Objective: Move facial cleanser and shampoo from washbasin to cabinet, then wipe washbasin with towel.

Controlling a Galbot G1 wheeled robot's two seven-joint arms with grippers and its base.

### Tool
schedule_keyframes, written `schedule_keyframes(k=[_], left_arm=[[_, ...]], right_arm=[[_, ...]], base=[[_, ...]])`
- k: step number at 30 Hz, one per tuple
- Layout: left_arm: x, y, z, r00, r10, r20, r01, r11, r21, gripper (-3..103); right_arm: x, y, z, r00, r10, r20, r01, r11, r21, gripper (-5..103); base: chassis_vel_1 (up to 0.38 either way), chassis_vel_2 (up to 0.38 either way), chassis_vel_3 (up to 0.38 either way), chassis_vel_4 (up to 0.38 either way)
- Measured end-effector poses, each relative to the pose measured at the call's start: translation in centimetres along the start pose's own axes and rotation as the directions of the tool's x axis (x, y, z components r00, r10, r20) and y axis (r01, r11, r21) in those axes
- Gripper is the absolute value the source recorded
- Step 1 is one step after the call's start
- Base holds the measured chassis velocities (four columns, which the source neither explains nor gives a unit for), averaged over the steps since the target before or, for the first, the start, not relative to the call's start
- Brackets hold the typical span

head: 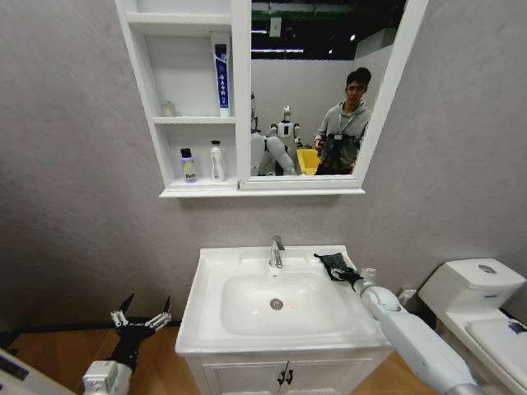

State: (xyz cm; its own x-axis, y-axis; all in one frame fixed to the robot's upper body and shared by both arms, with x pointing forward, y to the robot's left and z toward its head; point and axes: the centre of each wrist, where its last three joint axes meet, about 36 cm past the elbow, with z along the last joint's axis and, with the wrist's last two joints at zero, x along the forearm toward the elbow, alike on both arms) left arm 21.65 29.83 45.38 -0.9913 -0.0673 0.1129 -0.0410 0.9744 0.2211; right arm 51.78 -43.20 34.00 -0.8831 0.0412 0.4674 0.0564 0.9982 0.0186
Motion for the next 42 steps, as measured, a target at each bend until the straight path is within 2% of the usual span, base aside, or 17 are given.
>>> schedule_keyframes(k=[1, 4, 9, 10, 13, 14, 16, 20, 25, 28, 29, 30, 31, 34, 35, 37, 42], left_arm=[[0.0, 0.0, 0.0, 1.000, 0.000, 0.000, 0.000, 1.000, 0.000, 100], [0.0, 0.0, 0.0, 1.000, 0.000, 0.000, 0.000, 1.000, 0.000, 100], [0.0, 0.0, 0.0, 1.000, 0.000, 0.000, 0.000, 1.000, 0.000, 100], [0.0, 0.0, 0.0, 1.000, 0.000, 0.000, 0.000, 1.000, 0.000, 100], [0.0, 0.0, 0.0, 1.000, 0.000, 0.000, 0.000, 1.000, 0.000, 100], [0.0, 0.0, 0.0, 1.000, 0.000, 0.000, 0.000, 1.000, 0.000, 100], [0.0, 0.0, 0.0, 1.000, 0.000, 0.000, 0.000, 1.000, 0.000, 100], [0.0, 0.0, 0.0, 1.000, 0.000, 0.000, 0.000, 1.000, 0.000, 100], [0.0, 0.0, 0.0, 1.000, 0.000, 0.000, 0.000, 1.000, 0.000, 100], [0.0, 0.0, 0.0, 1.000, 0.000, 0.000, 0.000, 1.000, 0.000, 100], [0.0, 0.0, 0.0, 1.000, 0.000, 0.000, 0.000, 1.000, 0.000, 100], [0.0, 0.0, 0.0, 1.000, 0.000, 0.000, 0.000, 1.000, 0.000, 100], [0.0, 0.0, 0.0, 1.000, 0.000, 0.000, 0.000, 1.000, 0.000, 100], [0.0, 0.0, 0.0, 1.000, 0.000, 0.000, 0.000, 1.000, 0.000, 100], [0.0, 0.0, 0.0, 1.000, 0.000, 0.000, 0.000, 1.000, 0.000, 100], [0.0, 0.0, 0.0, 1.000, 0.000, 0.000, 0.000, 1.000, 0.000, 100], [0.0, 0.0, 0.0, 1.000, 0.000, 0.000, 0.000, 1.000, 0.000, 100]], right_arm=[[0.1, 0.0, 0.0, 1.000, 0.000, -0.002, 0.000, 1.000, 0.003, 58], [0.4, -0.1, 0.0, 1.000, 0.010, -0.003, -0.010, 1.000, 0.005, 53], [1.0, -0.4, 0.3, 1.000, 0.021, -0.013, -0.021, 1.000, 0.004, 31], [1.0, -0.4, 0.3, 1.000, 0.021, -0.013, -0.021, 1.000, 0.004, 31], [1.5, -0.6, 0.5, 1.000, 0.021, -0.016, -0.021, 1.000, 0.003, 15], [1.5, -0.6, 0.5, 1.000, 0.021, -0.016, -0.021, 1.000, 0.003, 15], [1.8, -0.5, 0.5, 1.000, 0.016, -0.012, -0.016, 1.000, 0.001, 5], [2.8, -0.1, 0.0, 1.000, -0.002, 0.012, 0.002, 1.000, 0.000, 2], [6.0, 2.0, -2.2, 0.995, -0.053, 0.079, 0.053, 0.999, 0.003, 2], [9.6, 6.1, -3.2, 0.988, -0.126, 0.092, 0.126, 0.992, 0.011, 2], [9.6, 6.1, -3.2, 0.988, -0.126, 0.092, 0.126, 0.992, 0.011, 2], [10.1, 6.9, -2.9, 0.986, -0.142, 0.083, 0.140, 0.990, 0.020, 2], [11.2, 8.9, -1.7, 0.983, -0.176, 0.054, 0.173, 0.983, 0.054, 2], [12.3, 11.0, 0.0, 0.983, -0.186, -0.001, 0.186, 0.980, 0.074, 2], [12.3, 11.0, 0.0, 0.983, -0.186, -0.001, 0.186, 0.980, 0.074, 2], [12.7, 12.1, 1.6, 0.983, -0.164, -0.085, 0.172, 0.981, 0.092, 2], [11.7, 11.7, 4.0, 0.976, -0.119, -0.180, 0.143, 0.982, 0.122, 2]], base=[[0.000, 0.000, 0.000, 0.000], [0.000, 0.000, 0.000, 0.000], [0.000, 0.000, 0.000, 0.000], [0.000, 0.000, 0.000, 0.000], [0.000, 0.000, 0.000, 0.000], [0.000, 0.000, 0.000, 0.000], [0.000, 0.000, 0.000, 0.000], [0.000, 0.000, 0.000, 0.000], [0.000, 0.000, 0.000, 0.000], [0.000, 0.000, 0.000, 0.000], [0.000, 0.000, 0.000, 0.000], [0.000, 0.000, 0.000, 0.000], [0.000, 0.000, 0.000, 0.000], [0.000, 0.000, 0.000, 0.000], [0.000, 0.000, 0.000, 0.000], [0.000, 0.000, 0.000, 0.000], [0.000, 0.000, 0.000, 0.000]])
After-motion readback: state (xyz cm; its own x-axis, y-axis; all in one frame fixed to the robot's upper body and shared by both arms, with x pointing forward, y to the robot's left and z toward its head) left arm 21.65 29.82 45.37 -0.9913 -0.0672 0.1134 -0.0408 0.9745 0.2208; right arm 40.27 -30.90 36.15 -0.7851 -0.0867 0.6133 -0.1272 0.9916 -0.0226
